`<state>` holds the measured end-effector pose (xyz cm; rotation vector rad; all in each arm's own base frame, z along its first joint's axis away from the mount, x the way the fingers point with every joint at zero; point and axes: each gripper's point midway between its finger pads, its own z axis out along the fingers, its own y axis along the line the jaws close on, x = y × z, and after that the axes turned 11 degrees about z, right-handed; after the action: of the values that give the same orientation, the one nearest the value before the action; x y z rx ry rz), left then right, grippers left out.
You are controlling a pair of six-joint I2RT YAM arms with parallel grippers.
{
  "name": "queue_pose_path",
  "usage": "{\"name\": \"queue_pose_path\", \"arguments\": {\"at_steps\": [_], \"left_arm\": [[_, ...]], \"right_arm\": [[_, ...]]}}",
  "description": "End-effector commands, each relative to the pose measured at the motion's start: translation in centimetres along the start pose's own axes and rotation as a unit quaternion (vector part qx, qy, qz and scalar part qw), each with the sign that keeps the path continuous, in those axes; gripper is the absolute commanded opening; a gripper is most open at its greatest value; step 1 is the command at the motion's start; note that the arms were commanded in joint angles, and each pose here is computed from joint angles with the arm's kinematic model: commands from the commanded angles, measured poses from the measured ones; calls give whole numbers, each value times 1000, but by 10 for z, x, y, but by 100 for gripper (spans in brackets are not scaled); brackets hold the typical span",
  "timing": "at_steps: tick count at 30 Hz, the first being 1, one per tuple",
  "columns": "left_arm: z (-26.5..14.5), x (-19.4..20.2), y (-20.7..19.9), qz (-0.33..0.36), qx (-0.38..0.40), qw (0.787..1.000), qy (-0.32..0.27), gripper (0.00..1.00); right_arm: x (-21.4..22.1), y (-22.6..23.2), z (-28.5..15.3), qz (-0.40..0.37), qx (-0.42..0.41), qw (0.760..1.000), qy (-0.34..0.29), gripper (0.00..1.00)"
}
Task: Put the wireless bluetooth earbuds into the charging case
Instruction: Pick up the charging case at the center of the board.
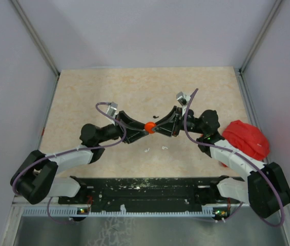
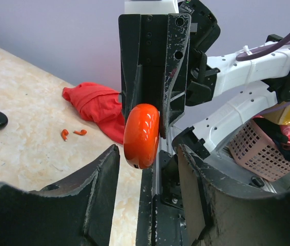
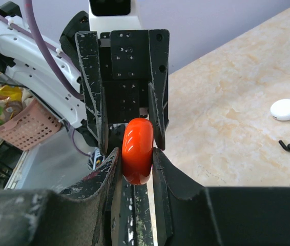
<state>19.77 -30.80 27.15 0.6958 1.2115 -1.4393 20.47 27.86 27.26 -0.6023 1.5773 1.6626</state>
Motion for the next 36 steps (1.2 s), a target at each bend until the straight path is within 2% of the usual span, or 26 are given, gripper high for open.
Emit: {"name": "queue_pose_path", "arguments": {"at_steps": [1,12,22,29,36], "left_arm": [[1,-12,-12,6,29,999,-21,53],[1,-13,-18,-6,44,999,-18,40],[4,-10,-18,-9,52,999,-7,36],[3,-2,-21,7,72,997,38,35],[-6,9,-22,33,94,988,116,37]], "right_arm": [[-6,16,4,-34,-35,999,-6,13],[-3,16,8,-34,-38,999,-3,13],[2,12,13,-37,-31,999,12,13],[5,12,11,-46,-26,998,29,13],[10,13,8,-56,-20,996,64,13]]}}
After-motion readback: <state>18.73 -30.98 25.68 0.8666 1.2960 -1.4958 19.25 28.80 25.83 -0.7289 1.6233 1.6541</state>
